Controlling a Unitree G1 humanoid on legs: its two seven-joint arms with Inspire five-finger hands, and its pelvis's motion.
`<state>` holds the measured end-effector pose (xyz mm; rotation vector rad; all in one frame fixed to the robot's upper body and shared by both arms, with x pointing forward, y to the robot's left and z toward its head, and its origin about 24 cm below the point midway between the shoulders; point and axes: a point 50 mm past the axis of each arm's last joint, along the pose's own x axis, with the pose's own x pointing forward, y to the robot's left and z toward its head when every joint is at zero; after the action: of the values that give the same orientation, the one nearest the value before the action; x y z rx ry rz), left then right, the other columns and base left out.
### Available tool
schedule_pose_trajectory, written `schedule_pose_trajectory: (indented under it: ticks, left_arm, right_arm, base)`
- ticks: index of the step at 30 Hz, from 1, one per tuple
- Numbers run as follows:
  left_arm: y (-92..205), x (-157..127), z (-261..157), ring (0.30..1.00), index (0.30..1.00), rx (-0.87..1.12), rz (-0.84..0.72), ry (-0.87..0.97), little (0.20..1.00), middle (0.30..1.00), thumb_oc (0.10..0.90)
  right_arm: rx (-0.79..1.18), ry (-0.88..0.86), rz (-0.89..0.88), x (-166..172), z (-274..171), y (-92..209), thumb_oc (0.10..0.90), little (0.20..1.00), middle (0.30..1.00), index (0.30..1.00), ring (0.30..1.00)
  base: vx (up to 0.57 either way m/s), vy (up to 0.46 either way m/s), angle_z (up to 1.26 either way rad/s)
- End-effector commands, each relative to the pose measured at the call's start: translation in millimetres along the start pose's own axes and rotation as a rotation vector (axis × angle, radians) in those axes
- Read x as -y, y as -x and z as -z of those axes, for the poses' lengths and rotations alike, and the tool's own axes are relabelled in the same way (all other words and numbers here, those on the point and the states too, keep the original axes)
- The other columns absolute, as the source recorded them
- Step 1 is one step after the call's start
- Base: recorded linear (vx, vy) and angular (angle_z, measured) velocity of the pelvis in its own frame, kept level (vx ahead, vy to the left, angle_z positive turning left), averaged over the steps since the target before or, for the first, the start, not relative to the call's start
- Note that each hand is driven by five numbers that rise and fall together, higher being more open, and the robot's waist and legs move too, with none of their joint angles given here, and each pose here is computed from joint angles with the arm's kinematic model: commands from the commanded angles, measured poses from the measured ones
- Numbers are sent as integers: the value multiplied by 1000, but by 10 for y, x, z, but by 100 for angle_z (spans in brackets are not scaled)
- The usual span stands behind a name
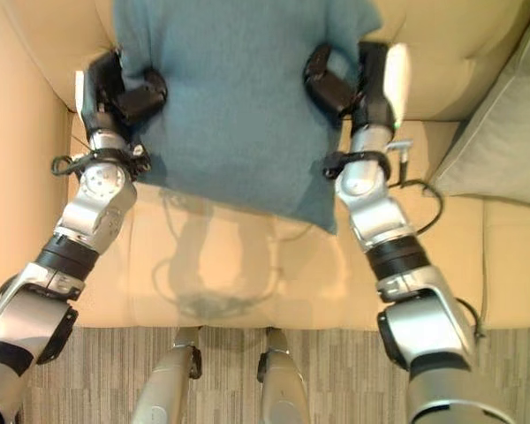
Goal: Pick up all the scattered cushions and arrange them neatly on the sofa.
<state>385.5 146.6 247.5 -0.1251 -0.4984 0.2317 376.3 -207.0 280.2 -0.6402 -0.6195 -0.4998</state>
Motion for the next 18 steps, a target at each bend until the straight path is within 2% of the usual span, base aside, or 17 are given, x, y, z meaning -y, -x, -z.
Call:
schedule_pose_trajectory:
  ticks: [1,4,5,10,14,18]
  left_arm:
    - [-135,518,-957,300,300,370,109,200,300,300,400]
    - [-238,574,-979,300,300,331,88,191,300,300,400]
    - [-334,600,-927,300,300,276,55,134,300,300,400]
    - [-522,506,-864,300,300,174,-23,63,300,300,400]
    - [-580,446,-880,300,300,162,-51,14,300,300,400]
    - [-634,302,-918,300,300,187,-80,-75,300,300,400]
  right_arm:
    - [323,10,146,165,-825,-334,400,300,300,300,300]
    - [325,131,149,134,-904,-466,400,300,300,300,300]
    - [283,200,148,116,-863,-550,400,300,300,300,300]
    - [140,148,121,-10,-819,-644,400,300,300,300,300]
    - [132,181,119,-14,-852,-686,400,300,300,300,300]
    - [137,144,170,85,-884,-715,400,300,300,300,300]
  base:
    - [-70,-17,-4]
    - [-65,-29,-3]
    - [-68,-28,-1]
    - [-55,-10,0]
    - [-20,-7,0]
    - [0,0,0]
